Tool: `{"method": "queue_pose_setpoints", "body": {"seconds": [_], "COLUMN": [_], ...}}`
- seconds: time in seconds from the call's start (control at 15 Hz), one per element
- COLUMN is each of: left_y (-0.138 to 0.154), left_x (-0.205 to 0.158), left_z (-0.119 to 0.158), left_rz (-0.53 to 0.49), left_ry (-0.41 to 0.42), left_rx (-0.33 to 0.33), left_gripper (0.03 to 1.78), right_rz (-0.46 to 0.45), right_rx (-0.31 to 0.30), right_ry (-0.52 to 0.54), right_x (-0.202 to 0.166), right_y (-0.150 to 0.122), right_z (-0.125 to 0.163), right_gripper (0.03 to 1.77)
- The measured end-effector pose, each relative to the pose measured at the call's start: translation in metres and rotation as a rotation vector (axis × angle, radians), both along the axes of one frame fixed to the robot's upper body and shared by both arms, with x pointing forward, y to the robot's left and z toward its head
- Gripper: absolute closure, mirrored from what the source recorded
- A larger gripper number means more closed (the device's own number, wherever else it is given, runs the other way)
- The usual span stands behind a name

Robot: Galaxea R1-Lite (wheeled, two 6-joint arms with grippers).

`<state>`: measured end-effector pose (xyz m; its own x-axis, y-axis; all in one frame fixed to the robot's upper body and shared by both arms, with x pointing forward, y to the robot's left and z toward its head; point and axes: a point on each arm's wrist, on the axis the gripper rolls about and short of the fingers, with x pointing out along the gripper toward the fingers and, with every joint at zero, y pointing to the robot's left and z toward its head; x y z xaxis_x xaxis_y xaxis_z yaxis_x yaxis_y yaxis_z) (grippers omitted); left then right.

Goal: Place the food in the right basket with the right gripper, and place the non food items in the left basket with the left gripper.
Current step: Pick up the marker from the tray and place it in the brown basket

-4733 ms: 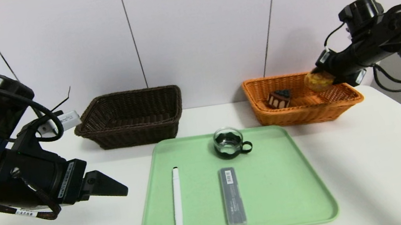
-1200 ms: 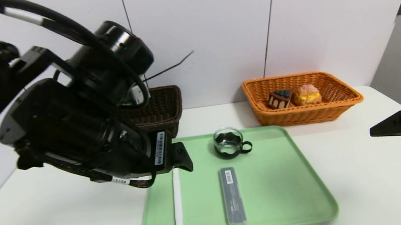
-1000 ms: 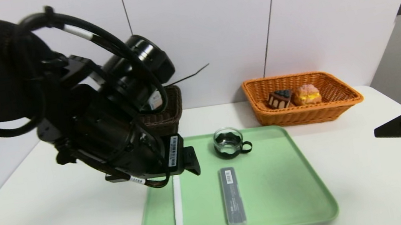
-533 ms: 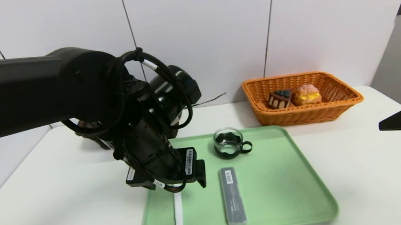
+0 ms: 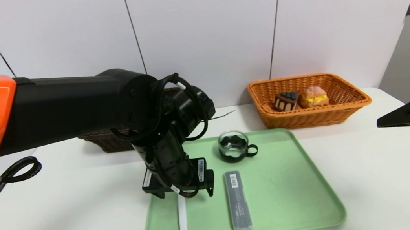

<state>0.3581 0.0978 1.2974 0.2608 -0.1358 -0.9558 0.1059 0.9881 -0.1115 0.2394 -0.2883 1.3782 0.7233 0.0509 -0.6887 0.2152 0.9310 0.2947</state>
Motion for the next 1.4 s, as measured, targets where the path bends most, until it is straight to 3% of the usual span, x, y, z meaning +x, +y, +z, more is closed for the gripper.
{"method": "queue_pose_setpoints", "body": {"seconds": [0.27, 0.4, 0.67, 0.87, 1.4], "left_y": [0.001, 0.001, 0.001, 0.000, -0.004], "left_x": [0.012, 0.015, 0.016, 0.017, 0.022], "left_z": [-0.002, -0.003, -0.003, -0.005, -0.016], "left_rz": [0.027, 0.033, 0.035, 0.061, 0.081], "left_ry": [-0.004, -0.004, -0.003, 0.001, 0.016], "left_rx": [-0.007, -0.006, -0.007, -0.010, 0.014], "left_gripper": [0.12, 0.12, 0.12, 0.12, 0.12], "right_rz": [0.008, 0.077, 0.256, 0.399, 0.374], "right_rx": [-0.025, -0.071, -0.199, -0.258, -0.272], "right_ry": [0.018, 0.016, -0.086, -0.075, -0.036], "right_x": [0.002, 0.003, 0.020, 0.029, 0.041], "right_y": [-0.002, -0.002, 0.001, -0.002, -0.009], "right_z": [-0.010, -0.012, -0.020, -0.028, -0.034], "right_gripper": [0.09, 0.09, 0.09, 0.09, 0.09]}}
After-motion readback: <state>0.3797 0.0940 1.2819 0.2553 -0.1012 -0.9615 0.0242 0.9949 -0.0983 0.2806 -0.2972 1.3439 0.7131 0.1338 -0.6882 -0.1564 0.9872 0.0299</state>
